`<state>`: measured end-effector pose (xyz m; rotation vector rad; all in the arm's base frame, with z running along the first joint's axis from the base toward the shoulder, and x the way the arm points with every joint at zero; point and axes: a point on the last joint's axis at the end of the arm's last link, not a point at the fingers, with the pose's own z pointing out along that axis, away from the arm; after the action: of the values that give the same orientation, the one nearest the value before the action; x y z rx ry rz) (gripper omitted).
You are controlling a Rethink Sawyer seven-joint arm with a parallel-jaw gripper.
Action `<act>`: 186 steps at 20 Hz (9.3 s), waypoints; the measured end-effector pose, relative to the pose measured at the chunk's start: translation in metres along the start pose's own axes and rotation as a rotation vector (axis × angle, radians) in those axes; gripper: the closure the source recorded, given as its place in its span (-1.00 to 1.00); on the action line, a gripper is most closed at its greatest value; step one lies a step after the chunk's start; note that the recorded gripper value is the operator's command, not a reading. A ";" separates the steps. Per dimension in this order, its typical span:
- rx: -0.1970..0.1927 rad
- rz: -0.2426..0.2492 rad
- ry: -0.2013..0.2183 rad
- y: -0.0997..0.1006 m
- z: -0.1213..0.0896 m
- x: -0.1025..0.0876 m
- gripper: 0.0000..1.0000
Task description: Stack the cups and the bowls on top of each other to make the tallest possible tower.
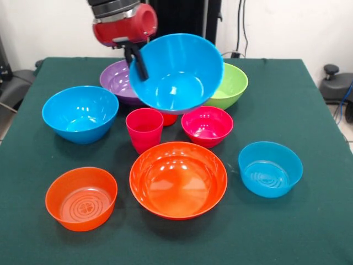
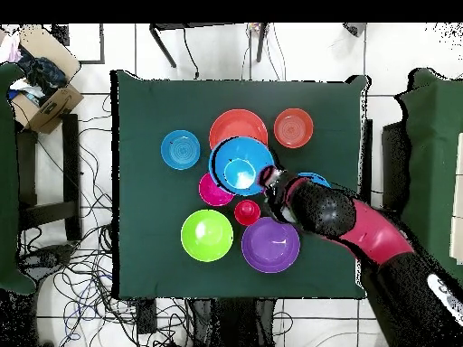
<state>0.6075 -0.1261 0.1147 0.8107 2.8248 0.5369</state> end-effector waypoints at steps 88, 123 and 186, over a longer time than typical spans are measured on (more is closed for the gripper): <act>0.077 -0.541 -0.057 0.100 0.069 0.153 1.00; 0.083 -0.435 -0.159 0.037 0.121 0.173 1.00; -0.018 -0.305 -0.121 0.066 0.014 0.095 1.00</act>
<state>0.5628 -0.0187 0.1217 0.3816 2.7526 0.4486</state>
